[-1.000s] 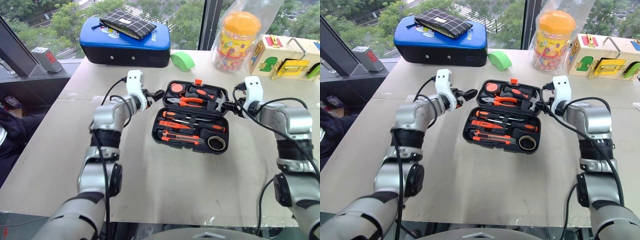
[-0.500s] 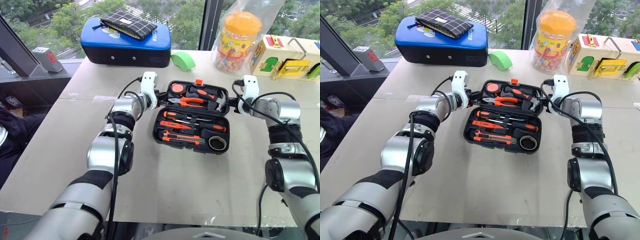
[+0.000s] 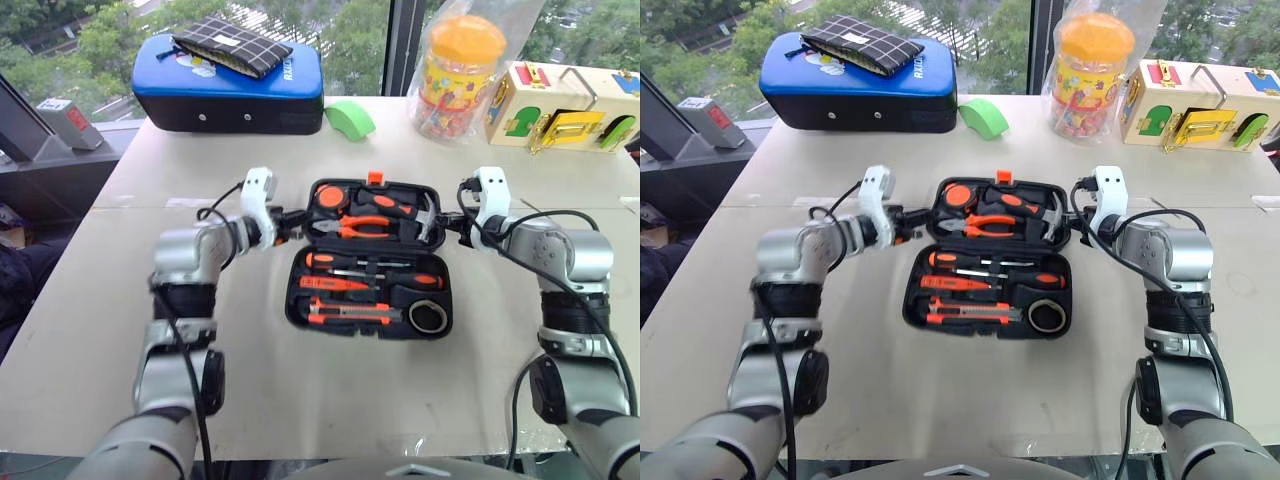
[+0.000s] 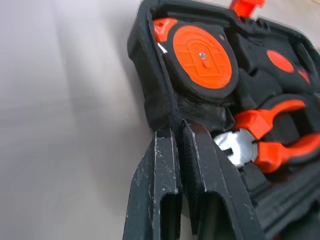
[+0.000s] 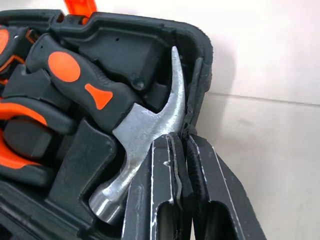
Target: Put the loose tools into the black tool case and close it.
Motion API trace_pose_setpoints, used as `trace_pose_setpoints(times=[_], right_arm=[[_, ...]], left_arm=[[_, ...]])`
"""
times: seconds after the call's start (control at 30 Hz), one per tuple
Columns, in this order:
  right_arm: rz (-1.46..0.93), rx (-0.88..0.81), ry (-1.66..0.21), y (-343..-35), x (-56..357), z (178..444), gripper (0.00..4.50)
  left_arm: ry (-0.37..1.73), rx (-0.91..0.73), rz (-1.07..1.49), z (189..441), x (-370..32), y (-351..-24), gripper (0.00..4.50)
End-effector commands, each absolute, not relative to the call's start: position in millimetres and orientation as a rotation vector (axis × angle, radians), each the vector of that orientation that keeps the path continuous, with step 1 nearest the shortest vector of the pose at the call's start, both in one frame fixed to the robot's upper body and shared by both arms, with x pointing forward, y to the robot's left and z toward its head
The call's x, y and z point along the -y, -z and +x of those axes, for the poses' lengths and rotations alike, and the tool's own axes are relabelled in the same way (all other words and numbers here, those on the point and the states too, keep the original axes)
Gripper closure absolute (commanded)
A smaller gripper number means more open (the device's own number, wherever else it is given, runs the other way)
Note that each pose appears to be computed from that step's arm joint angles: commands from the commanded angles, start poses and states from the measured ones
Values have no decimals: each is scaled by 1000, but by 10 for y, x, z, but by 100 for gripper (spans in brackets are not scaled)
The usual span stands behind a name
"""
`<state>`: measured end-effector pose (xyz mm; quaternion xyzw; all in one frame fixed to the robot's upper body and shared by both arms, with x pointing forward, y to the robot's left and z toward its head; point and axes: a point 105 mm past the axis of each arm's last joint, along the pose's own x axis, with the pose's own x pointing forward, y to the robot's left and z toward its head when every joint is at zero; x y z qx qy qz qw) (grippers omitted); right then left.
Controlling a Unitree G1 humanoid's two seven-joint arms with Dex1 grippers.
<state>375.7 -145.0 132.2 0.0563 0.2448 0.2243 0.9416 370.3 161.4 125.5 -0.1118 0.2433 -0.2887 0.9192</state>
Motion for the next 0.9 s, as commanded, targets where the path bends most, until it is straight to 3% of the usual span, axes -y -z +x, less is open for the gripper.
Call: trace_pose_setpoints(times=[0.03, 0.23, 0.53, 0.63, 0.77, 0.8, 0.9], right_arm=[[82, -416, -597, -1527, 1254, 3675, 450], [53, -437, -656, -1487, 1203, 3584, 450], [49, -455, -634, -1372, 1239, 3557, 450], [45, -458, -626, -1361, 1250, 3558, 450], [44, -455, -619, -1354, 1254, 3563, 450], [45, -454, -616, -1354, 1256, 3564, 450], [47, -449, -606, -1364, 1279, 3568, 450]], left_arm=[[665, -473, -220, 3448, -1467, -1426, 445], [587, -505, -212, 3211, -1530, -1318, 445], [394, -521, -282, 3419, -1620, -1175, 445], [415, -544, -222, 3449, -1624, -1179, 357], [400, -563, -198, 3513, -1596, -1139, 157], [391, -565, -188, 3526, -1603, -1128, 129], [365, -562, -175, 3552, -1655, -1110, 189]])
